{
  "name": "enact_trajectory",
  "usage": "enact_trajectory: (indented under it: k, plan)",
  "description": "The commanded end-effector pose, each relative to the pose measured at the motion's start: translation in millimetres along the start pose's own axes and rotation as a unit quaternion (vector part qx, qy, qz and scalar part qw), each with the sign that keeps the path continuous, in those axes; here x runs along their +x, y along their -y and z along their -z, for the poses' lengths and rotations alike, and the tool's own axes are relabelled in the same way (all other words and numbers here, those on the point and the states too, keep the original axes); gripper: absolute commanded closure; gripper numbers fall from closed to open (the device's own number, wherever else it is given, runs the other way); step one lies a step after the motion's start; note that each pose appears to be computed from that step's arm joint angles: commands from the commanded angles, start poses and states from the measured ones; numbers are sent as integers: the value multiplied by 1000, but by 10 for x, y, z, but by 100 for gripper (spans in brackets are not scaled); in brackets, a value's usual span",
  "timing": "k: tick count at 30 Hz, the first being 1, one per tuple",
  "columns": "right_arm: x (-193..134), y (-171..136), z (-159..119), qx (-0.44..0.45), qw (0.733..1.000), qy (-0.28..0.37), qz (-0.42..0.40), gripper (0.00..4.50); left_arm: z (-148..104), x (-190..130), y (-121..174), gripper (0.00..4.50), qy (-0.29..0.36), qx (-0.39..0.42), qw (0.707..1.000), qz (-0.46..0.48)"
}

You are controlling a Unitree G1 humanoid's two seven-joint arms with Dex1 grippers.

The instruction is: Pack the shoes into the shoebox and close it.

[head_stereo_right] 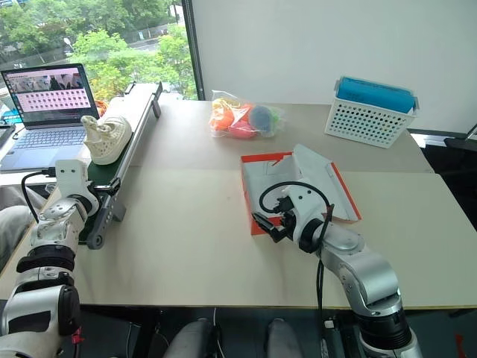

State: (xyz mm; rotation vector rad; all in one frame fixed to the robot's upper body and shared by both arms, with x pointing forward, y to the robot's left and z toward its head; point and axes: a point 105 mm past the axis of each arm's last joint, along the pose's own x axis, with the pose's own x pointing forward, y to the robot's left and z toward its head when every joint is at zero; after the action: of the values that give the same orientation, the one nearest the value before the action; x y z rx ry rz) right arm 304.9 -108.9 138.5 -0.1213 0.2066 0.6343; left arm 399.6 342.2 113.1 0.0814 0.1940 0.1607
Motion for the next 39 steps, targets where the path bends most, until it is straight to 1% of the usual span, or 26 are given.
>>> enact_trajectory:
  k: [1,9,15,16,18,20,24,39]
  plan:
    - [-57,0,-128,-8,1000,25,7,7,-125,-14,-150,0,16,6,1000,-21]
    - [-54,-5,-118,-4,1000,24,7,7,-143,-21,-308,0,20,6,998,-65]
    - [-50,5,-120,-4,1000,25,7,7,-154,-14,-331,0,25,9,996,-80]
    - [-50,8,-121,-4,1000,25,8,7,-176,-23,-373,0,30,9,995,-94]
    - [-51,9,-114,-3,1000,23,7,7,-295,-95,-583,0,56,12,986,-154]
    - [-49,6,-111,-2,1000,22,6,7,-376,-135,-664,0,74,10,981,-178]
    - [-45,0,-98,-1,1000,20,5,7,-442,-137,-630,0,89,16,979,-183]
    - [-66,57,-104,2,1000,22,19,7,-415,-89,-479,0,83,8,984,-158]
